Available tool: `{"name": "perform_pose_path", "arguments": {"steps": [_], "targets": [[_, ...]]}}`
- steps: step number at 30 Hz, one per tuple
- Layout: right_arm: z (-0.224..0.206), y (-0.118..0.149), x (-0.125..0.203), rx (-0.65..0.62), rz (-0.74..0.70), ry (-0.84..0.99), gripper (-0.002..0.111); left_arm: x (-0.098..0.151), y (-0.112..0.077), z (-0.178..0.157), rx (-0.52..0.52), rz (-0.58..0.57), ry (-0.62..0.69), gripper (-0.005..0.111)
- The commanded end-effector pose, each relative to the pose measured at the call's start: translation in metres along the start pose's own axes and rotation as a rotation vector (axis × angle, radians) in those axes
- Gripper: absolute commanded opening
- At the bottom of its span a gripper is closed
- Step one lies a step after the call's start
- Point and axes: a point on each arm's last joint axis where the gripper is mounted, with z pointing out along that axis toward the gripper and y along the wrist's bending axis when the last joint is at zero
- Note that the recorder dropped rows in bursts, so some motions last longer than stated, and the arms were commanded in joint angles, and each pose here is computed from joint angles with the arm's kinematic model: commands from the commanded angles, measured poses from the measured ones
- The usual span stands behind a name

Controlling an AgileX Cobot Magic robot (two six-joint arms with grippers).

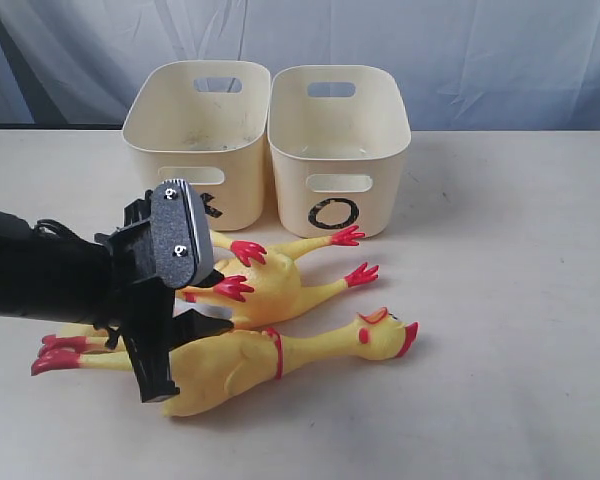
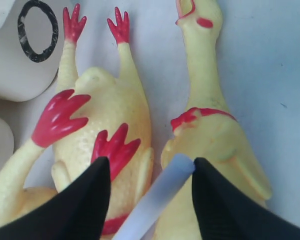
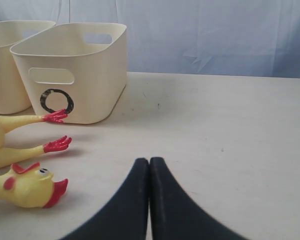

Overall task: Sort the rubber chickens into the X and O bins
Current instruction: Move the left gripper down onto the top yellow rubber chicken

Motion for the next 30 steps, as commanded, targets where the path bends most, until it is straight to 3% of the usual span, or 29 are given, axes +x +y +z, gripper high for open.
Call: {"name": "perform_pose_path", "arguments": {"steps": [1,30], "targets": [[0.000,0.000,0.001,-0.003,-0.001,-0.007,0.000,-0.003,-0.003,0.001,0.033,0.023,-0.025,0.048],[0.000,0.000,0.001,-0.003,-0.001,-0.007,0.000,0.005,-0.005,0.011,0.067,0.025,0.013,0.047]]}}
